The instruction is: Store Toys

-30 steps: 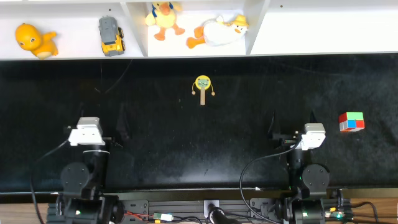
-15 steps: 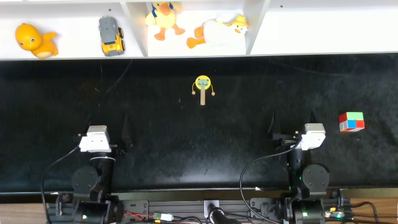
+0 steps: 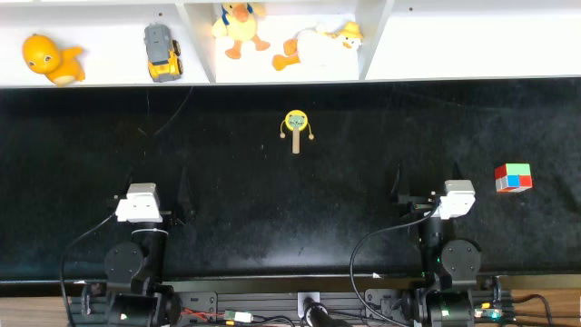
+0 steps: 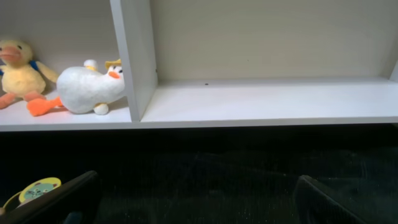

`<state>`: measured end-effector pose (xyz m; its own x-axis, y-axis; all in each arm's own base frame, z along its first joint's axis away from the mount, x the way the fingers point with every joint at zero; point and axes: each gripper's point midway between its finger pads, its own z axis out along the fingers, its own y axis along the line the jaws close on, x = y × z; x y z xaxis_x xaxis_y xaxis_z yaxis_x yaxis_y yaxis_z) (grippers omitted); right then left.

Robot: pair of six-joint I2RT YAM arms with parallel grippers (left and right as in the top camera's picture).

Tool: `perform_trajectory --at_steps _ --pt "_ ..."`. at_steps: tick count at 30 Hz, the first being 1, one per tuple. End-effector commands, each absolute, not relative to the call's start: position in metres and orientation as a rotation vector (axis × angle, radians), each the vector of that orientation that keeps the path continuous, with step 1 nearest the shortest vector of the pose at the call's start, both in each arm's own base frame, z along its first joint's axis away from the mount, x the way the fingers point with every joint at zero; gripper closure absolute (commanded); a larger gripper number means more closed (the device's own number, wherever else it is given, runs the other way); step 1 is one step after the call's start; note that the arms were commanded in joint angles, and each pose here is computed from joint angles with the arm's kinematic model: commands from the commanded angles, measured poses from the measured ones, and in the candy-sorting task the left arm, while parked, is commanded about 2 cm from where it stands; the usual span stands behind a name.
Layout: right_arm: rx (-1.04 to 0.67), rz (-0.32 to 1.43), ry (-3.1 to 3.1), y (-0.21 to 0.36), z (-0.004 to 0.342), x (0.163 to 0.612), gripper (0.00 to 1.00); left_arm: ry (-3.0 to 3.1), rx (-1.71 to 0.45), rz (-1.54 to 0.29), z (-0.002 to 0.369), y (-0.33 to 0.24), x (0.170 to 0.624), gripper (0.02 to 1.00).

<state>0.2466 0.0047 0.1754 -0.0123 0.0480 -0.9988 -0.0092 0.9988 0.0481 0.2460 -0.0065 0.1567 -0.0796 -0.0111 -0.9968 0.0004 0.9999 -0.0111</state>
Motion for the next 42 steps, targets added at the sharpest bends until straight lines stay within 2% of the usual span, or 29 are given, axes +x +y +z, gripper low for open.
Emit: perform_trajectory --at_steps 1,24,28,32,35,42 --pt "0.032 0.056 1.581 0.006 0.172 0.247 0.005 1.645 0.011 0.005 0.157 -0.007 0.246 0.020" --pt "0.015 0.029 1.585 0.007 0.172 0.247 0.005 1.645 0.011 0.005 0.157 -0.007 0.246 0.020" --pt "0.142 0.100 1.646 0.015 0.160 0.248 0.005 1.645 0.011 0.005 0.157 -0.007 0.246 0.020" --pt "0.303 0.092 1.693 0.022 0.152 0.245 0.005 1.645 0.011 0.005 0.157 -0.007 0.246 0.020" --pt "0.326 0.082 1.716 0.036 0.156 0.243 0.005 1.645 0.011 0.005 0.157 -0.007 0.246 0.020" --pt "0.226 0.080 1.889 0.095 0.158 0.245 0.005 1.645 0.011 0.005 0.157 -0.007 0.246 0.020"
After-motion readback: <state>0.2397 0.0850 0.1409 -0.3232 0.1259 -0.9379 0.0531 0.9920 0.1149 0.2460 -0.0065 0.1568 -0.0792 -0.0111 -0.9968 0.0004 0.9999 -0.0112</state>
